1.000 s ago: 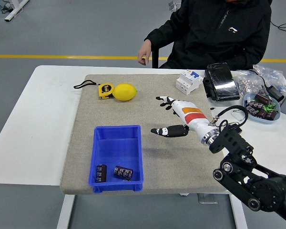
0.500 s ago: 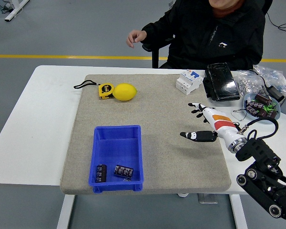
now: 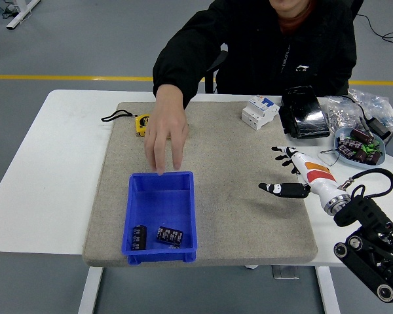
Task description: Pick up the battery,place it into the box
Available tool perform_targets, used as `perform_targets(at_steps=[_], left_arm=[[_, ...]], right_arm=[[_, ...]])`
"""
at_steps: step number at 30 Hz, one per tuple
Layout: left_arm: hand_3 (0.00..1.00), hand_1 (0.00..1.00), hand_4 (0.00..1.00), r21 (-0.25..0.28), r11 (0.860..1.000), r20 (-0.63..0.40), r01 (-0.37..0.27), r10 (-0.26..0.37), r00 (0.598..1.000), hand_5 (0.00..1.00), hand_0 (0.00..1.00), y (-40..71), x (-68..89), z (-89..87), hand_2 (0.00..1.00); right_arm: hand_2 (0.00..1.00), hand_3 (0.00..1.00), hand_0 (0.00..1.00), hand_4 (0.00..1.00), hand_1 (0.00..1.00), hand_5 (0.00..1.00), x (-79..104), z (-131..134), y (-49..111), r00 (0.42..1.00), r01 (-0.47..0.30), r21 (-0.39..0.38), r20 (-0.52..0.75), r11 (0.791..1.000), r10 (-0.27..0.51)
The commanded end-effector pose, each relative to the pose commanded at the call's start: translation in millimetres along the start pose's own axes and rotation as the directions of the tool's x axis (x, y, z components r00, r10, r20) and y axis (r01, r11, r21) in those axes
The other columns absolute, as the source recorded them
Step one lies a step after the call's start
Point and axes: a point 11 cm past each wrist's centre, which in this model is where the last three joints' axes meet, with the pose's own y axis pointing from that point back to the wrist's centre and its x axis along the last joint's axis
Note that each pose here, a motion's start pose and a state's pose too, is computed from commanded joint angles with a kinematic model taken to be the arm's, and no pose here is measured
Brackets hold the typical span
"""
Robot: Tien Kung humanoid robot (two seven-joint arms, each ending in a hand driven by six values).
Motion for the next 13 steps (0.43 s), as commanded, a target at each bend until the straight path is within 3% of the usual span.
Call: perform_targets(at_steps=[13], left_arm=[[0.612, 0.761, 0.673, -0.009, 1.000, 0.000, 0.001, -0.001, 1.000, 0.608, 0.774, 0.4, -0.6, 3.8, 0.776]], right_arm=[[0.709, 0.847, 0.575, 0.998, 0.640, 0.473, 2.9, 17, 9.0, 0.946, -0.048, -0.048, 0.317, 0.998, 0.060]])
